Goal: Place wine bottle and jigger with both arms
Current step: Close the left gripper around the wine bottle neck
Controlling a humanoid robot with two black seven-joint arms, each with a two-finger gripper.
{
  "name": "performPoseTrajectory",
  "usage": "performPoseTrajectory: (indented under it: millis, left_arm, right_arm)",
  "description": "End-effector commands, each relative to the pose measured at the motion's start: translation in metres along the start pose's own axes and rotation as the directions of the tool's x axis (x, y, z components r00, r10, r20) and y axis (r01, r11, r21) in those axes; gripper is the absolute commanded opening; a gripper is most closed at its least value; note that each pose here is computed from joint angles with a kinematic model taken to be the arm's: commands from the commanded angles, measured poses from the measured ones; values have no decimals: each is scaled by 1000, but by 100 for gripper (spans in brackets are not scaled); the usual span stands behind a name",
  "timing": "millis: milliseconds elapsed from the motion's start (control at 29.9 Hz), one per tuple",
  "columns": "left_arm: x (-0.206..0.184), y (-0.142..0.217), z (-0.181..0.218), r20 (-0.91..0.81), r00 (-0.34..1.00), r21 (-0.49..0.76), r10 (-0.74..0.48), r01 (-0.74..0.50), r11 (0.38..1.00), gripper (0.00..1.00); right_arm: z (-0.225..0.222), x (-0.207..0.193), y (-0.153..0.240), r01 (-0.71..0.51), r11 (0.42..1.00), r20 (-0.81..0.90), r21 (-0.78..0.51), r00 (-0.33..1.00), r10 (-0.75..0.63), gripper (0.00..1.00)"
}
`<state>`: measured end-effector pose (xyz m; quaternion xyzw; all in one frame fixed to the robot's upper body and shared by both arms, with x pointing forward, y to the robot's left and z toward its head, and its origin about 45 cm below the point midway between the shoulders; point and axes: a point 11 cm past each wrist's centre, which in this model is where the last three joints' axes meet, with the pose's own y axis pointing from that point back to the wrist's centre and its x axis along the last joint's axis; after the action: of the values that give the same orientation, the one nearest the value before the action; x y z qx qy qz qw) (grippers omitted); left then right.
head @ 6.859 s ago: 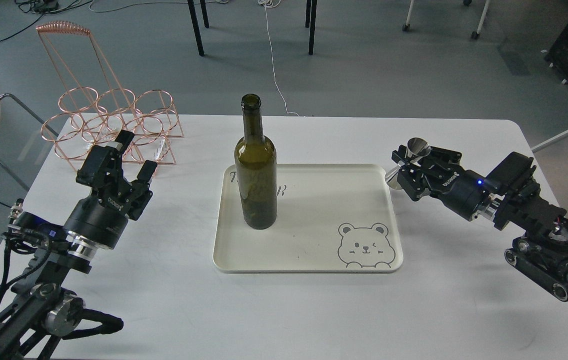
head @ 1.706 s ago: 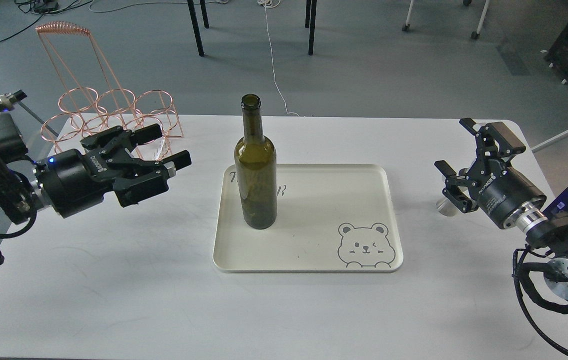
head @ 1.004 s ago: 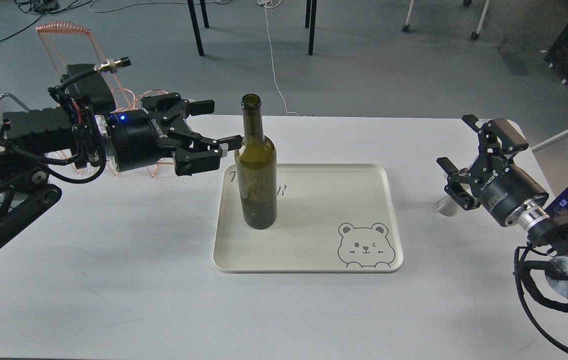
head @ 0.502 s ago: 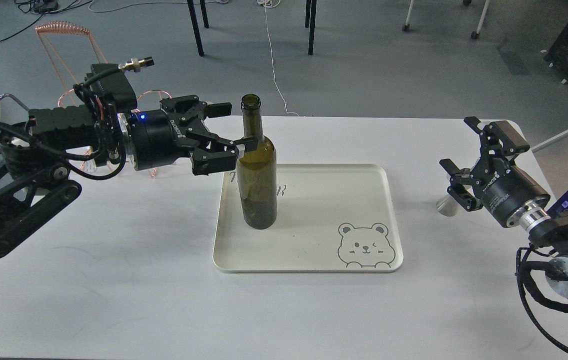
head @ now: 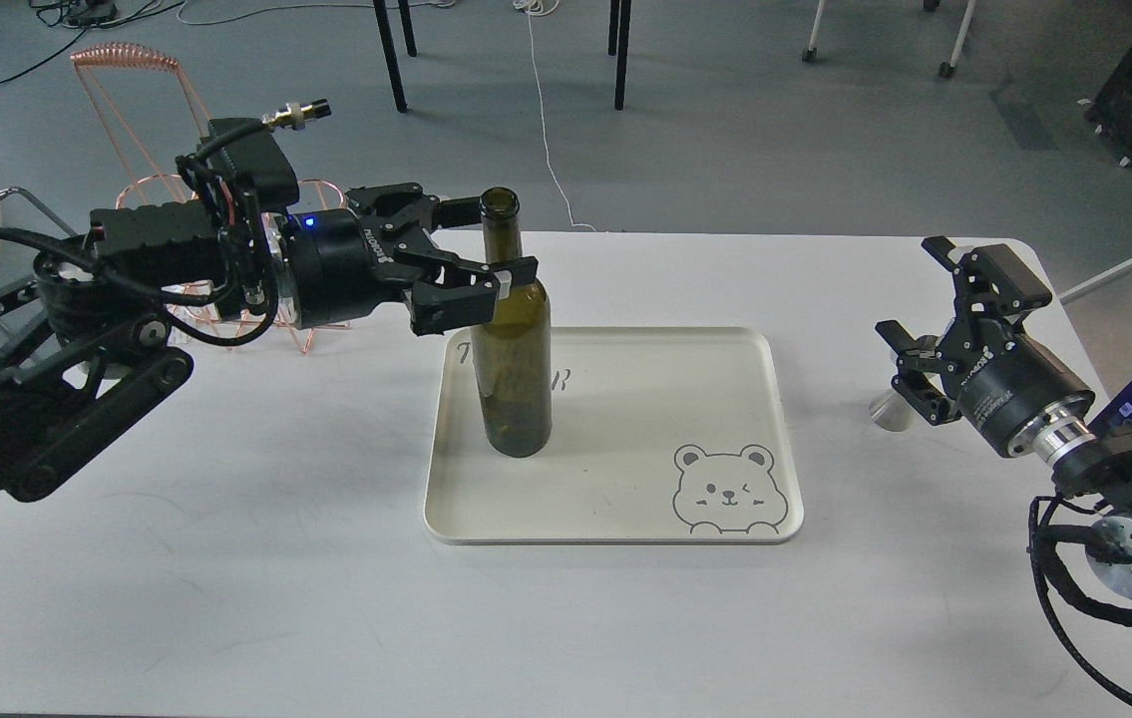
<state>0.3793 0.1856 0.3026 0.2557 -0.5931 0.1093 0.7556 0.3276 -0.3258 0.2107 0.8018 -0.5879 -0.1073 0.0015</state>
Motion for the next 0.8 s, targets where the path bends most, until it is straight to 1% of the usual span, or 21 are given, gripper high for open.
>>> performPoseTrajectory:
  millis: [0,67,167,201,435,636,669,770]
  left_arm:
    - [0,-2,2,-2,1000,-7,4,-4,1000,86]
    - [1,-4,3,0,1000,-10,7,-7,1000,84]
    - [0,-4,3,-3,1000,-12,5,-5,1000,76]
    - [0,-4,3,-3,1000,-12,5,-5,1000,75]
    - [2,-5,5,1,1000,-17,9,-9,1000,75]
    - [6,-16,15,0,1000,-50,24,-24,998,74]
    - [6,-16,15,0,1000,-50,24,-24,998,74]
    - [9,-16,15,8,1000,-52,29,-29,998,68]
  right_arm:
    - [0,0,0,-1,1000,0,0,1000,1,99]
    - [0,0,0,-1,1000,0,0,1000,1,99]
    - [1,0,0,-2,1000,0,-1,1000,2,99]
    - [1,0,0,-2,1000,0,-1,1000,2,99]
    - [1,-1,0,-1,1000,2,-1,1000,1,99]
    - [1,-1,0,0,1000,1,-1,1000,0,99]
    - [1,-1,0,-1,1000,2,-1,1000,1,99]
    - [0,0,0,-2,1000,0,0,1000,2,99]
